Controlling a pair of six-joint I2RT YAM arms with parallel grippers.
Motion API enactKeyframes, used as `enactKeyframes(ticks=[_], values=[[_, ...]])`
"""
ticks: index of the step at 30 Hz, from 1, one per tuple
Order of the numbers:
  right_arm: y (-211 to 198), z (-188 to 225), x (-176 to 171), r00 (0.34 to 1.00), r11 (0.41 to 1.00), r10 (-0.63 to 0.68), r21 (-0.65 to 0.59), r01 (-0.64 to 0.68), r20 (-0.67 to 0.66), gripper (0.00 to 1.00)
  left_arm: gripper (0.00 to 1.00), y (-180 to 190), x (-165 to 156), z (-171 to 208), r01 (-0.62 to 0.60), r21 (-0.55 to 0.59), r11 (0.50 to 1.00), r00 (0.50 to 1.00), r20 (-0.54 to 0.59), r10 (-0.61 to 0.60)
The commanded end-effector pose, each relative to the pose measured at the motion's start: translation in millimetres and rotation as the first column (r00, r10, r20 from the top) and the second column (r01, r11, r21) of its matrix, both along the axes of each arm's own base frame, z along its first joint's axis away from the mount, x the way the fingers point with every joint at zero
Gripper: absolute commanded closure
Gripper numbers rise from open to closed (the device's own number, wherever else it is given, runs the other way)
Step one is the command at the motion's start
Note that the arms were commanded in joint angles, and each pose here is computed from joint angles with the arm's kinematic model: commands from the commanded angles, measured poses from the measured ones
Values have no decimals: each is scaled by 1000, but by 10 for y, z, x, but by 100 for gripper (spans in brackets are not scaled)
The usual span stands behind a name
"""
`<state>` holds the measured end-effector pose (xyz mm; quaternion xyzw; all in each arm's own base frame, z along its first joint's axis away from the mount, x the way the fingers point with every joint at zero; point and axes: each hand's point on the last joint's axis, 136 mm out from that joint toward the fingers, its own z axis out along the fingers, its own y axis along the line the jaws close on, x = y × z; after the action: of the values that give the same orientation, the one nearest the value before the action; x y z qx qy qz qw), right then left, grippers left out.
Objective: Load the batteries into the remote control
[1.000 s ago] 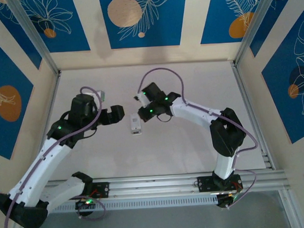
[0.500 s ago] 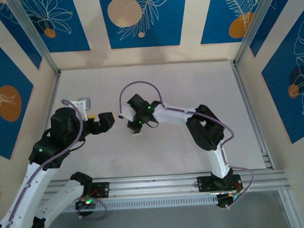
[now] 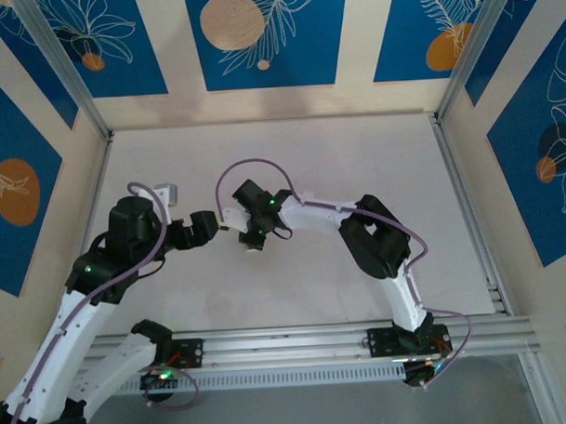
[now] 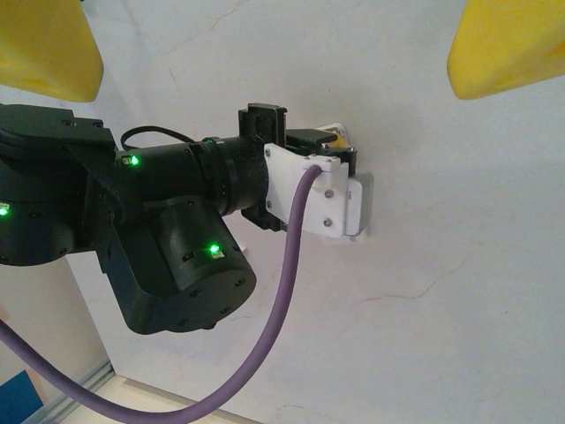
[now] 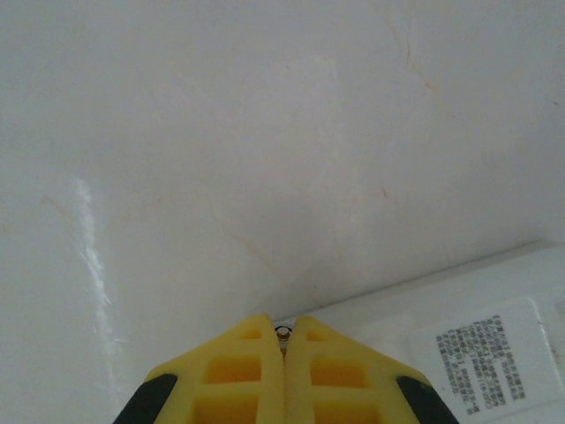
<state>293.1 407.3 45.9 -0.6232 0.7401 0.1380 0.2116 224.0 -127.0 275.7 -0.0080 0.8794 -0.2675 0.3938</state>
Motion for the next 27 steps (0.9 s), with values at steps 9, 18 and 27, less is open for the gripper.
enactKeyframes(ticks=[9, 18, 27], values=[[-76, -109, 4, 999, 997, 45, -57, -45, 1, 94, 0, 21, 5, -38, -6, 2, 1000, 1000, 0, 6], [-161, -160, 17, 998, 994, 68, -89, -67, 11, 91, 0, 27, 2, -48, -8, 3, 1000, 1000, 0, 8], [-200, -192, 6, 997, 992, 82, -98, -80, 14, 81, 0, 24, -1, -75, -8, 1, 1000, 1000, -6, 8]])
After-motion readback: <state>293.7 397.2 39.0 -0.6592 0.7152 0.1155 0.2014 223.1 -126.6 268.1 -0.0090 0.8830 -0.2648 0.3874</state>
